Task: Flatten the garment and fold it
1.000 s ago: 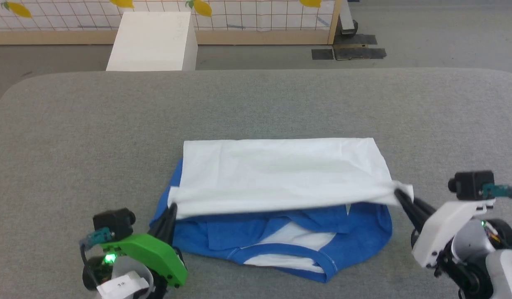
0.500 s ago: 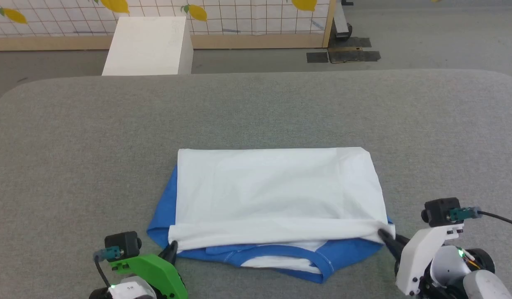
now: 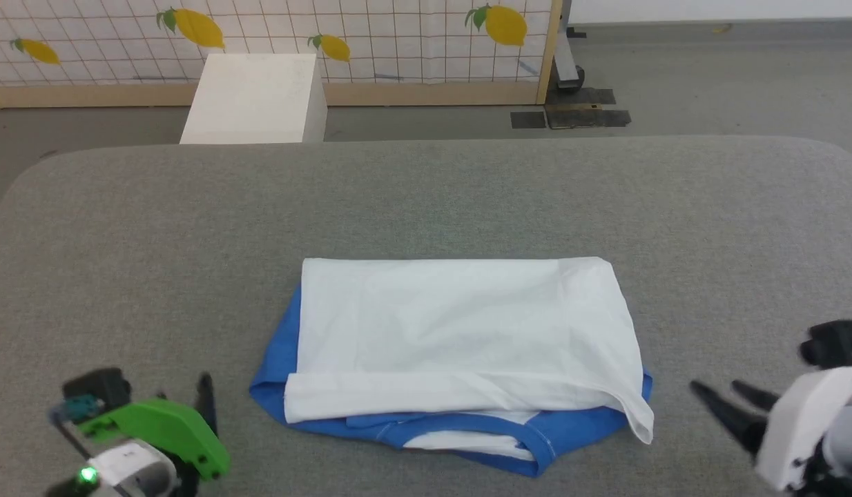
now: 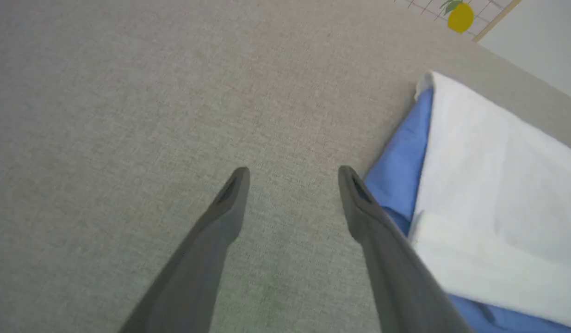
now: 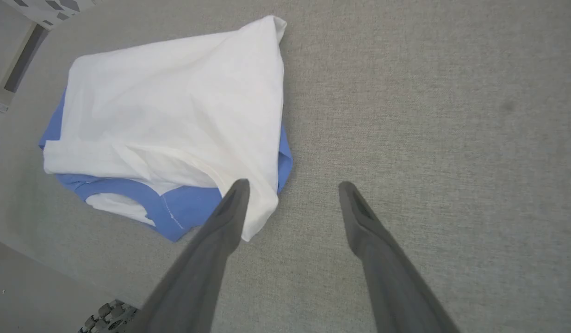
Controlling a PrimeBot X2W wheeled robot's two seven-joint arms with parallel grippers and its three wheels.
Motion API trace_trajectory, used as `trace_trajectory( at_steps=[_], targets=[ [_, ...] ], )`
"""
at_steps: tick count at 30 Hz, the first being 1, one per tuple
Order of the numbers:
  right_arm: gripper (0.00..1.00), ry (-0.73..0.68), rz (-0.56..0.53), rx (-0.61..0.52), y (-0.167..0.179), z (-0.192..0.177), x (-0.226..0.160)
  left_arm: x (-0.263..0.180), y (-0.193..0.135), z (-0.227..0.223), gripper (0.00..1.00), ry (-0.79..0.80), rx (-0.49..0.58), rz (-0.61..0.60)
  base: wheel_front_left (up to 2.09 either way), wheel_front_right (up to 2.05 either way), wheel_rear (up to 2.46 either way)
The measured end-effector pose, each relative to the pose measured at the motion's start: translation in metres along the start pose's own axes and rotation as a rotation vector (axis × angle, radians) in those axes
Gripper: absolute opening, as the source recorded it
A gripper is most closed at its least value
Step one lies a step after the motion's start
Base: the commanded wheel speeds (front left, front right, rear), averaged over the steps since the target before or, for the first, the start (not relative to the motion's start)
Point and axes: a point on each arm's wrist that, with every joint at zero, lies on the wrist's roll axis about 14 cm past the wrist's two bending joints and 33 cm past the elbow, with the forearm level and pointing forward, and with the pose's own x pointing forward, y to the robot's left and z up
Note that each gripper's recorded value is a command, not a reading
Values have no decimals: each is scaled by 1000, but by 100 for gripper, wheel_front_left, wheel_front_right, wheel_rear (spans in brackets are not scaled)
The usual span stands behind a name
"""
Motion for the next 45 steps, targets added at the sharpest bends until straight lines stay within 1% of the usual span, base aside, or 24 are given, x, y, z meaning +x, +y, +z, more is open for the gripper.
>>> trace_trajectory(
  at_steps=[3,4,5,7,8,10,12,15,18,23,31,36,37,38,39,45],
  targets=[
    [100,-50,-27,-4,-11,25,-6,-6,-9,50,100,-198,2,-36,0,0,0],
    [100,-60,-27,-6,-11,32,-5,-9,-14,66,100,-271,20,-57,0,0,0],
    [100,-67,-25,-13,-11,39,-2,-13,-22,83,100,-353,39,-88,0,0,0],
    [100,-69,-20,-9,-11,49,7,-21,-34,112,100,-508,35,-134,0,0,0],
    [100,-57,-7,3,-9,51,14,-24,-40,122,100,-574,57,-159,0,0,0],
    [100,6,10,2,-6,46,29,-28,-50,137,100,-673,92,-191,0,0,0],
    [100,75,31,0,-1,36,43,-29,-62,144,100,-720,149,-222,0,0,0],
    [100,187,61,-21,4,19,61,-30,-76,156,100,-784,162,-238,0,0,0],
    [100,276,95,-21,10,2,77,-28,-81,156,100,-803,146,-233,0,0,0],
    [100,380,146,-39,22,-21,98,-17,-71,147,100,-781,142,-196,0,0,0],
    [100,402,253,-107,60,-25,122,-10,-52,136,100,-749,144,-144,0,0,0],
    [100,398,278,-129,71,-27,126,-10,-50,130,100,-734,135,-142,0,0,0],
    [79,403,274,-132,70,-28,127,-10,-50,131,100,-736,133,-143,0,0,0],
    [15,404,270,-131,69,-28,127,-11,-50,131,100,-736,133,-142,0,0,0],
    [0,394,264,-128,67,-26,128,-11,-49,130,100,-736,132,-139,0,0,0],
    [0,364,224,-100,53,-21,125,-16,-47,134,100,-751,128,-141,0,0,0]
  ],
)
